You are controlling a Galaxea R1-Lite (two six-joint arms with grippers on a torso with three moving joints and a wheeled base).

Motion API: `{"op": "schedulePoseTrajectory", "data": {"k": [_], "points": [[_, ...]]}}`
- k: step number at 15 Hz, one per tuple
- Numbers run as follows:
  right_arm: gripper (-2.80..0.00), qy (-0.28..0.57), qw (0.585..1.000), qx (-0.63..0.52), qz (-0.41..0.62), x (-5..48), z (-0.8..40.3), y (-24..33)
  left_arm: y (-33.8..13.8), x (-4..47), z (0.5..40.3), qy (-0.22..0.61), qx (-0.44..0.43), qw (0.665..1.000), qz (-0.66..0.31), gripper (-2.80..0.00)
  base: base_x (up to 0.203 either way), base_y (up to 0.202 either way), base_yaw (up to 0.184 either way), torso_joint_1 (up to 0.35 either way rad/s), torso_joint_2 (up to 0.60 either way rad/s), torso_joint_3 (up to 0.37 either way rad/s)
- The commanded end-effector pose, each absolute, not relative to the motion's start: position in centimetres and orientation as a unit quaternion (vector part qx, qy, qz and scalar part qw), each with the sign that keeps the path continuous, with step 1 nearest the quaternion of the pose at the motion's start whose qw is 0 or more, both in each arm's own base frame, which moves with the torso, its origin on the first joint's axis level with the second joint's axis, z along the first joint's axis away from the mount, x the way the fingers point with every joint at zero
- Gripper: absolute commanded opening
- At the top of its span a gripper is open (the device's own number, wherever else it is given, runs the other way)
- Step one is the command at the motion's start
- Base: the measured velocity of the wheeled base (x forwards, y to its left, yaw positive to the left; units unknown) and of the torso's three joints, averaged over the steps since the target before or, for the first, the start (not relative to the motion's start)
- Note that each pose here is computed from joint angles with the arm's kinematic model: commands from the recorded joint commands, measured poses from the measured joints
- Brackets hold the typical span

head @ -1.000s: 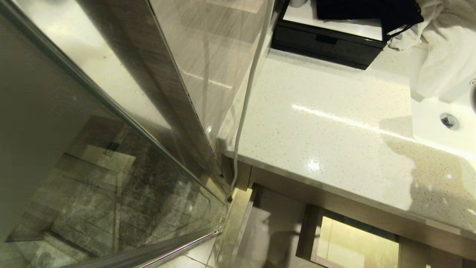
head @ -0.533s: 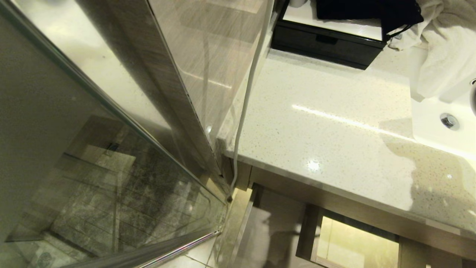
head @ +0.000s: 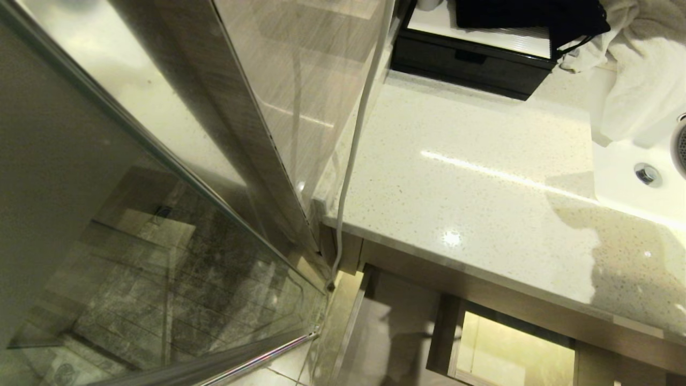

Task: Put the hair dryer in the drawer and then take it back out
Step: Put it into the drawer

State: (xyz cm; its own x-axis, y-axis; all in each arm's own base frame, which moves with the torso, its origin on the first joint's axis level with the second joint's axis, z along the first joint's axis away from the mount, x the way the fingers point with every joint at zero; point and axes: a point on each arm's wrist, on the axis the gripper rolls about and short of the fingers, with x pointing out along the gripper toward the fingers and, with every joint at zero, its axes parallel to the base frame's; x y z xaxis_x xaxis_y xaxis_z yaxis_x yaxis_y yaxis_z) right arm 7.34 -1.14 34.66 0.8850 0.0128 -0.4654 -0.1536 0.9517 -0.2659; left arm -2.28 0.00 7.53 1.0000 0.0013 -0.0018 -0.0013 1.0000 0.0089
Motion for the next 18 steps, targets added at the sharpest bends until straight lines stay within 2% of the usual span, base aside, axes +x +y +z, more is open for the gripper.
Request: {"op": "schedulePoseTrajectory", "data": {"k": [1,18], "points": [[-2.8,0.246,0.956,-0.149,0.056,8.0,34.4,-1.1,0.0,-2.3,7.5,0.001,0.005,1.0,0.001,-2.8,0.0,0.0,0.0,0.0,0.0,0.0],[-2.8,0.254,0.941,-0.162,0.152,15.9,34.5,0.4,0.0,-2.3,7.5,0.001,0.005,1.0,0.001,-2.8,0.0,0.0,0.0,0.0,0.0,0.0]]}}
